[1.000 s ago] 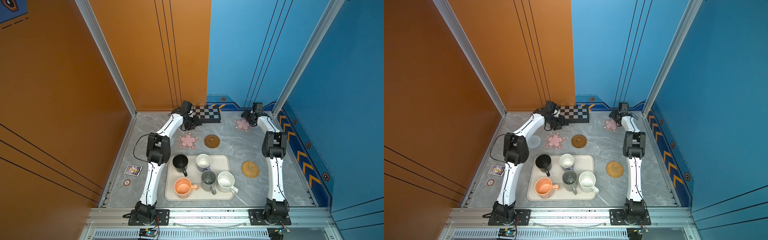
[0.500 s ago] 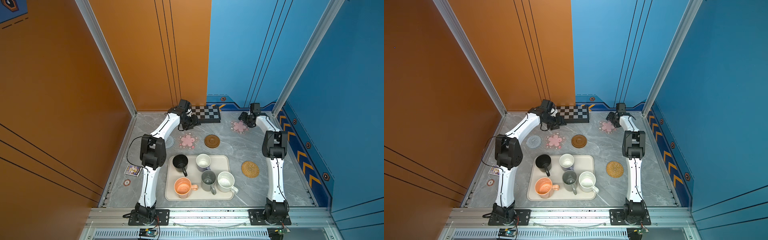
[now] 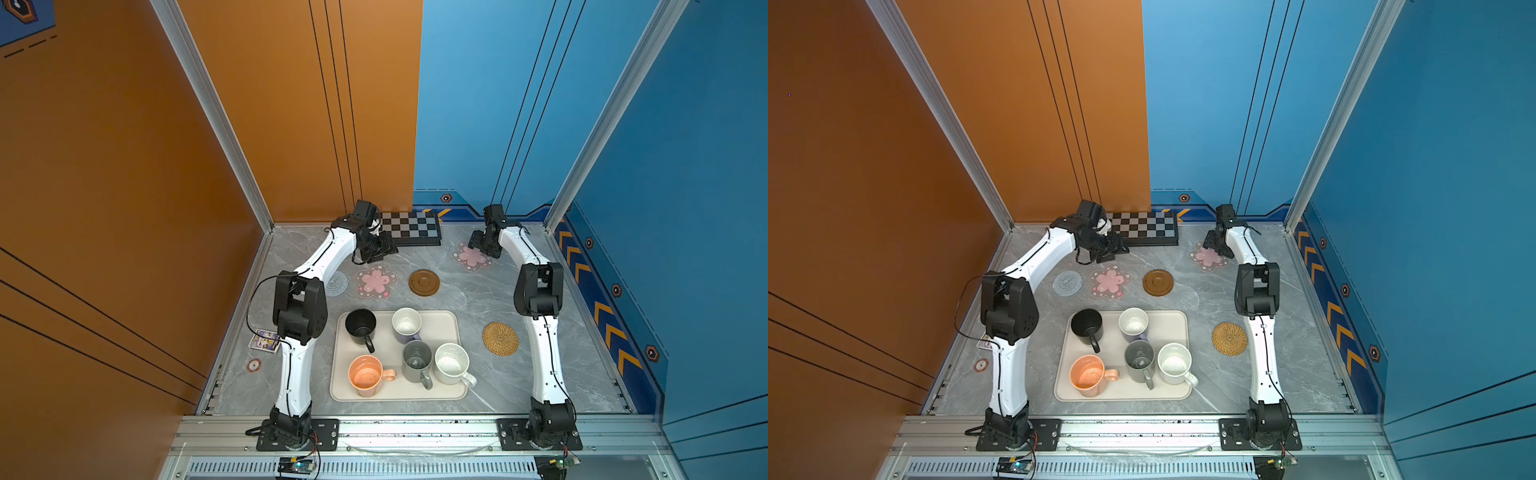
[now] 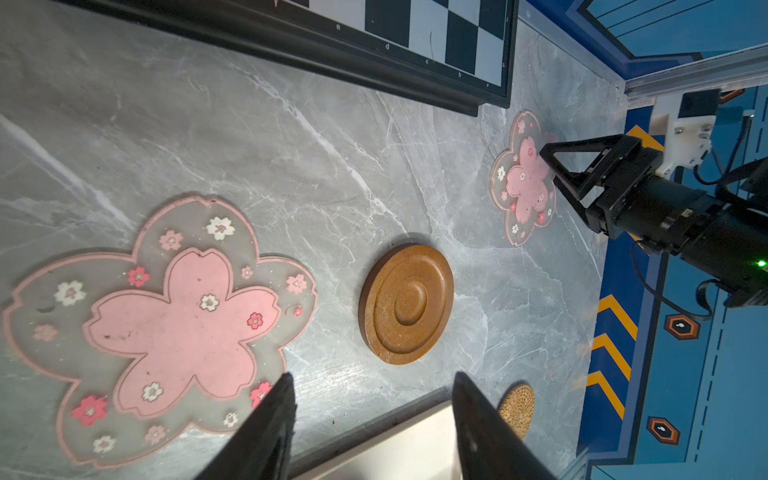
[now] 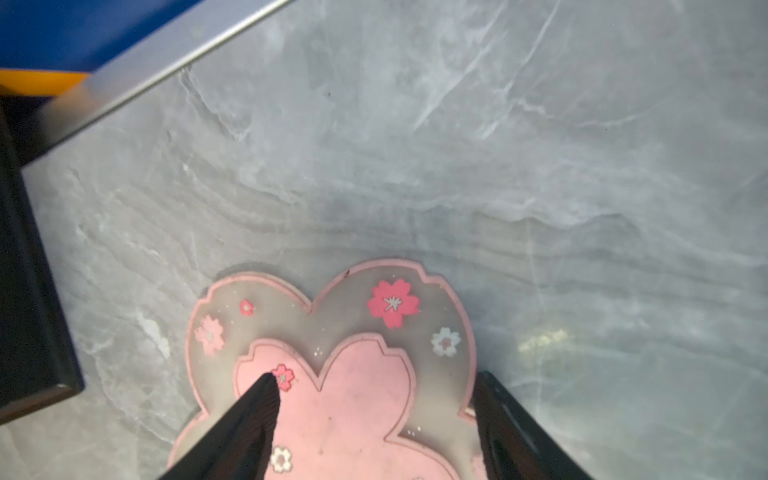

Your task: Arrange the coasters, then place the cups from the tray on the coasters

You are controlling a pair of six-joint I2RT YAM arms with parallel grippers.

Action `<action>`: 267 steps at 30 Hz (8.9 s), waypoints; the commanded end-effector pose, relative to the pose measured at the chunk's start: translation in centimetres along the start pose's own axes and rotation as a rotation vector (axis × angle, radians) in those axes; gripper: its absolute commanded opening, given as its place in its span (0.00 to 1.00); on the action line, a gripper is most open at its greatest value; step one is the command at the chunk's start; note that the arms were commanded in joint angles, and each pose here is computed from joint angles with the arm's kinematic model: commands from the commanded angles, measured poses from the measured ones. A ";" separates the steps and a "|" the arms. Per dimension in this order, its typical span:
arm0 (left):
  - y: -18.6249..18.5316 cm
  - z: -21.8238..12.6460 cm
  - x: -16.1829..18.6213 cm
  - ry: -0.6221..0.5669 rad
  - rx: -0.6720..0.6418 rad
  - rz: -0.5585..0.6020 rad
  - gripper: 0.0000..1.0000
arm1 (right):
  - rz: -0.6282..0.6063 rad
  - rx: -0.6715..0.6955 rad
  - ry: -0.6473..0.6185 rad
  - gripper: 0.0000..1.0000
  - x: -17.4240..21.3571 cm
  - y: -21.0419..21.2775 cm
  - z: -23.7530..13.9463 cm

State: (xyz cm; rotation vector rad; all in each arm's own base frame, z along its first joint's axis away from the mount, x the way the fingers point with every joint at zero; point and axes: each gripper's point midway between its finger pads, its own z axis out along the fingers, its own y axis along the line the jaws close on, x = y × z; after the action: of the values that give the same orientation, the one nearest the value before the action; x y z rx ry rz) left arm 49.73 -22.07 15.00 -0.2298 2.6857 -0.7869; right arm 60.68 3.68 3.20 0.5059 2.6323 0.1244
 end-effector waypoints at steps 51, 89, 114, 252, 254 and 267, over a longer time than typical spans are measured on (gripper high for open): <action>2.6 0.5 -1.6 0.001 -0.010 -0.027 0.61 | -0.103 -0.167 -0.322 0.74 -6.9 7.1 -3.3; 3.1 -0.5 -1.4 -0.009 -0.020 -0.038 0.61 | 0.019 -0.174 -0.038 0.76 -0.4 4.5 2.7; 2.0 -4.7 0.6 -0.055 -0.042 -0.009 0.61 | -0.144 -0.086 0.150 0.74 5.9 3.1 0.0; 1.5 -9.3 7.0 -0.083 -0.101 0.059 0.61 | -0.178 0.031 0.239 0.66 22.5 -0.5 -9.0; 1.5 -9.3 6.9 -0.083 -0.102 0.057 0.61 | -0.168 0.016 0.233 0.66 22.3 -0.2 -8.8; 1.7 -9.0 6.8 -0.076 -0.102 0.050 0.61 | -0.147 0.004 0.241 0.66 21.2 0.9 -6.7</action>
State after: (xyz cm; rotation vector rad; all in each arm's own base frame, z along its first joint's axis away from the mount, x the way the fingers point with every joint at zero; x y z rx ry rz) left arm 40.15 -18.51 19.26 -0.2066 2.6542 -0.6332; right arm 40.68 12.34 2.37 0.2804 2.8506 0.1378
